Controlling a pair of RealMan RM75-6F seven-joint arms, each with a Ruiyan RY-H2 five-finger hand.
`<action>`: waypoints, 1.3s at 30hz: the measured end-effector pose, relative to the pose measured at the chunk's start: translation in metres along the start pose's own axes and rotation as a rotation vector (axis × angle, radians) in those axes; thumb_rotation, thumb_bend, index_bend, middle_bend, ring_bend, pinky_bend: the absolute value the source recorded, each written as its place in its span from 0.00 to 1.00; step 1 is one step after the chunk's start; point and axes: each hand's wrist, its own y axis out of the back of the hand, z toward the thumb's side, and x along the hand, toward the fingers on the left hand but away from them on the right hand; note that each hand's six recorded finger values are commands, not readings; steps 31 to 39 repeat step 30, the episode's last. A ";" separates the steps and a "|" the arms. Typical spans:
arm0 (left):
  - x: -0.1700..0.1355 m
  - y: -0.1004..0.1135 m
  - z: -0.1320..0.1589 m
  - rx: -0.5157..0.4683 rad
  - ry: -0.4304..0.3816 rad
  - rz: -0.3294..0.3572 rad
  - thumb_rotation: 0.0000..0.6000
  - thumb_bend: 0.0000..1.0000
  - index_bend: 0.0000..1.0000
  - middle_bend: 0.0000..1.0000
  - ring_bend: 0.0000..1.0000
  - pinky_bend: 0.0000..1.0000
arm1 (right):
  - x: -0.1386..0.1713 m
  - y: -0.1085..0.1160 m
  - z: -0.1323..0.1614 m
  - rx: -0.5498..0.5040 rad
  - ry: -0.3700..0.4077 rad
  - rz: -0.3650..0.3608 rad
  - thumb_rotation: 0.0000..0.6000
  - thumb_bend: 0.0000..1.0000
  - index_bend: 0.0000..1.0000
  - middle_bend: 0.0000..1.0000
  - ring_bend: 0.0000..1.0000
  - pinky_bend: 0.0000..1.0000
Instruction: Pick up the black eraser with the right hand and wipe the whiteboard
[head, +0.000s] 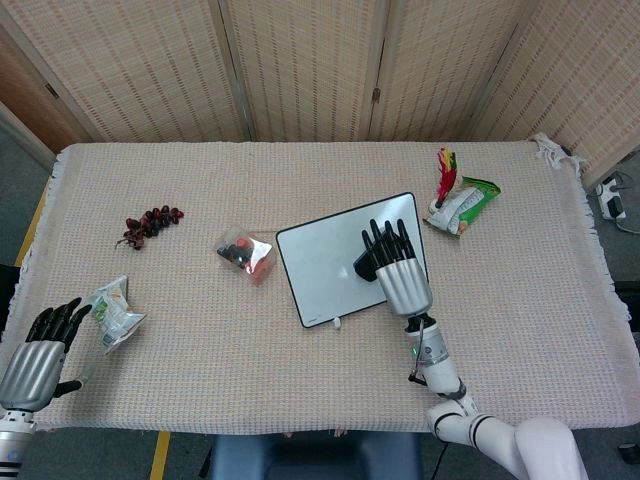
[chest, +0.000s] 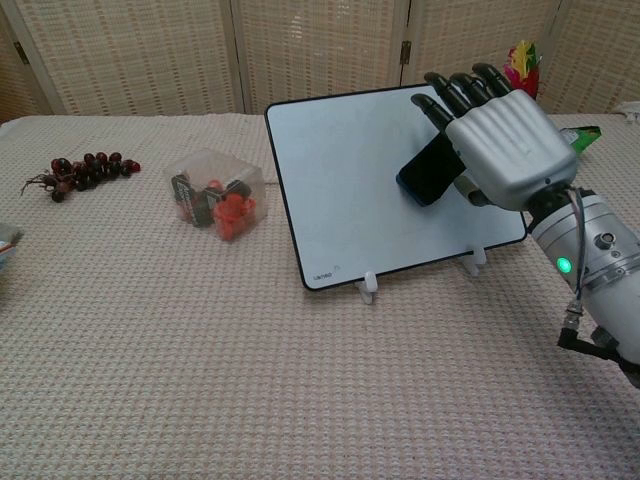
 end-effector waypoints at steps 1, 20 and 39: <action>0.000 0.000 0.000 -0.002 0.000 0.001 1.00 0.36 0.00 0.01 0.00 0.00 | 0.001 0.000 -0.001 -0.005 0.000 0.002 1.00 0.37 0.06 0.00 0.05 0.00; -0.004 0.000 0.004 0.027 -0.001 0.027 1.00 0.36 0.00 0.01 0.00 0.00 | 0.088 0.060 -0.061 -0.348 -0.014 0.195 1.00 0.37 0.00 0.00 0.01 0.00; -0.004 0.000 0.004 0.027 0.000 0.027 1.00 0.36 0.00 0.01 0.00 0.00 | 0.133 0.066 -0.097 -0.349 -0.052 0.353 1.00 0.37 0.00 0.00 0.00 0.00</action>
